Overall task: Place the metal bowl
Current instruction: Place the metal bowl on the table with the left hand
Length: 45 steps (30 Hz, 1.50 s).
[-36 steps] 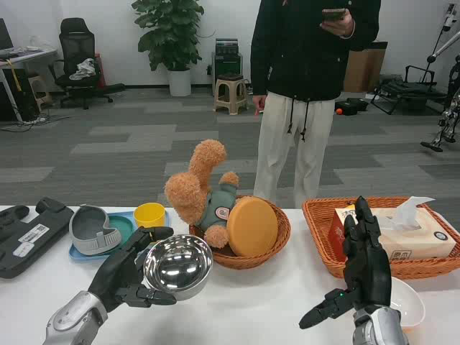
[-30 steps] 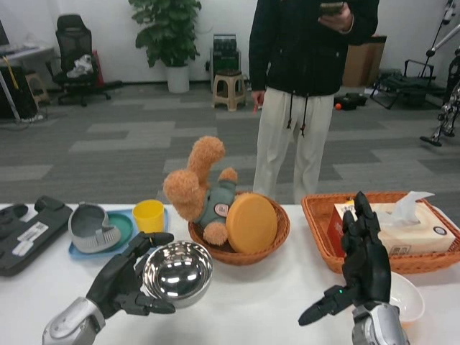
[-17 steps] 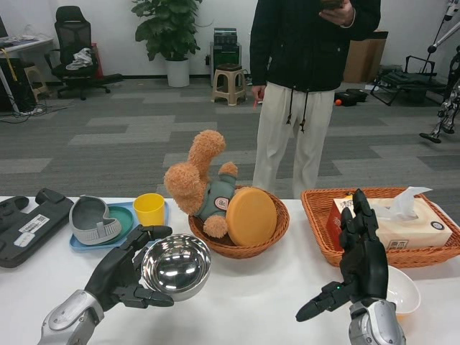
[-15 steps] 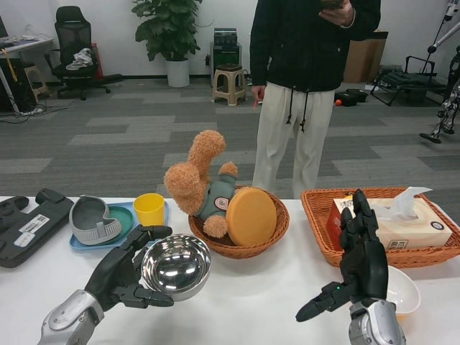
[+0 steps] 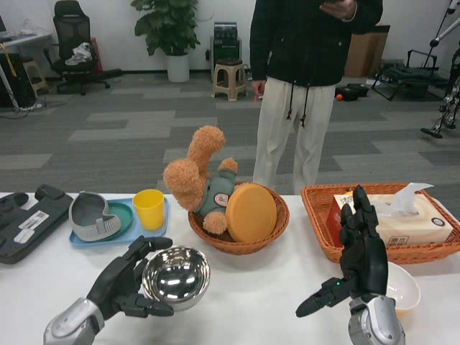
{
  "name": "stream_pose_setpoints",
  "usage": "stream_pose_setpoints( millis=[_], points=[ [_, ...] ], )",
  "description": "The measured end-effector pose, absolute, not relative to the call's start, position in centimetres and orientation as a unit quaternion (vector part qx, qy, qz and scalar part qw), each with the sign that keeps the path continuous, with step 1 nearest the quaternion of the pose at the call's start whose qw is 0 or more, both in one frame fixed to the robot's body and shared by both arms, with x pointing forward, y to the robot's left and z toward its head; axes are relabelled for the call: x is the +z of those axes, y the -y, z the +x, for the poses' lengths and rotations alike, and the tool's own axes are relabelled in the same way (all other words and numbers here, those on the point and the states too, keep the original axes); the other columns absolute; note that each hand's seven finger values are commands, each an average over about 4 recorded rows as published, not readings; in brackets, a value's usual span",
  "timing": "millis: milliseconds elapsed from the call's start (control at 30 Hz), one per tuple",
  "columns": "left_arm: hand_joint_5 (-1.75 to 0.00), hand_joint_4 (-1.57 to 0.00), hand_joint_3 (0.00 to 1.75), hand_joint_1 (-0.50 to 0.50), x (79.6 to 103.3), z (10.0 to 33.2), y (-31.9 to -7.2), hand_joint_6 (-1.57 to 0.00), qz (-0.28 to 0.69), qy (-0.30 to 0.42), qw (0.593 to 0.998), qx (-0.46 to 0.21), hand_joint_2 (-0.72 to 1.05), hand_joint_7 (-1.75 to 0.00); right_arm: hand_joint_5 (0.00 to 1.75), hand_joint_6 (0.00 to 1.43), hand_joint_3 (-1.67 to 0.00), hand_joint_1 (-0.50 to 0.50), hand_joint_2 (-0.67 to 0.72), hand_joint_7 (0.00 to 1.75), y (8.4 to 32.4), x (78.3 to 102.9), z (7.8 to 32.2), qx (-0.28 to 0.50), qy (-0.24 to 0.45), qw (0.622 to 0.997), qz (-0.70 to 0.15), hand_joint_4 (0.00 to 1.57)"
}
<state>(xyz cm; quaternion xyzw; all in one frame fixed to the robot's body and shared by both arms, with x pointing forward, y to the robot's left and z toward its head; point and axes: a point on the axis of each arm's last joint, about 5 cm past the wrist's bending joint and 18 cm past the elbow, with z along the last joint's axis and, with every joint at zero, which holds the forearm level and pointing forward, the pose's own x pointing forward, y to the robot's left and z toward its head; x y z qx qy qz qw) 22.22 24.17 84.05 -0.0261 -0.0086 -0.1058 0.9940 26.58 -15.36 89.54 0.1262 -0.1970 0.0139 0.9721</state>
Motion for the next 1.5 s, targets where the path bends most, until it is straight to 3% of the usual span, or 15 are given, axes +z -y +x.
stream_pose_setpoints(
  millis=[233, 500, 700, 900, 1033, 1267, 1433, 1500],
  points=[
    [-1.75, -0.45, 0.00, -0.04, 82.9, 22.2, -23.7, -0.63, -0.031, -0.005, 0.996, -0.080, 0.87, -1.68, 0.00, 0.00, 0.00, -0.46, 0.60, 0.07, 15.4, 89.5, 26.5, 0.014, 0.196, 0.972, 0.126, 0.17],
    [-1.75, -0.30, 0.00, -0.22, 82.6, 22.8, -23.1, -0.63, -0.026, -0.009, 0.998, -0.062, 0.87, -1.61, 0.00, 0.00, 0.00, -0.46, 0.60, 0.07, 15.3, 89.4, 26.5, 0.016, 0.195, 0.973, 0.126, 0.17],
    [-1.75, -0.26, 0.04, -0.29, 82.3, 22.9, -22.6, -0.65, -0.013, -0.030, 0.998, -0.057, 0.87, -1.61, 0.00, 0.00, 0.00, -0.46, 0.60, 0.07, 15.3, 89.4, 26.5, 0.016, 0.195, 0.973, 0.126, 0.17],
    [-1.75, -0.26, 0.09, -0.32, 81.8, 22.6, -22.4, -0.68, -0.010, -0.052, 0.998, -0.045, 0.78, -1.61, 0.00, 0.00, 0.00, -0.46, 0.60, 0.07, 15.3, 89.4, 26.5, 0.016, 0.195, 0.973, 0.126, 0.17],
    [-1.75, -0.26, 0.00, -0.32, 81.7, 22.6, -22.2, -0.71, -0.005, -0.062, 0.997, -0.043, 0.78, -1.61, 0.00, 0.00, 0.00, -0.46, 0.60, 0.07, 15.3, 89.4, 26.5, 0.016, 0.194, 0.973, 0.126, 0.17],
    [-1.75, -0.30, 0.00, -0.33, 81.8, 23.0, -21.8, -0.79, 0.007, -0.067, 0.996, -0.053, 0.78, -1.57, 0.00, 0.00, 0.00, -0.46, 0.60, 0.07, 15.2, 89.4, 26.5, 0.018, 0.194, 0.973, 0.125, 0.17],
    [-1.75, -0.15, 0.00, -0.34, 81.7, 23.0, -21.7, -0.75, 0.009, -0.072, 0.996, -0.052, 0.96, -1.54, 0.00, 0.00, 0.00, -0.46, 0.60, 0.07, 15.2, 89.4, 26.5, 0.018, 0.194, 0.973, 0.125, 0.17],
    [-1.64, -0.09, 0.00, -0.36, 81.7, 23.0, -21.7, -0.65, 0.010, -0.073, 0.996, -0.052, 0.96, -1.47, 0.00, 0.00, 0.00, -0.46, 0.60, 0.07, 15.2, 89.4, 26.5, 0.018, 0.194, 0.973, 0.125, 0.17]
  ],
)
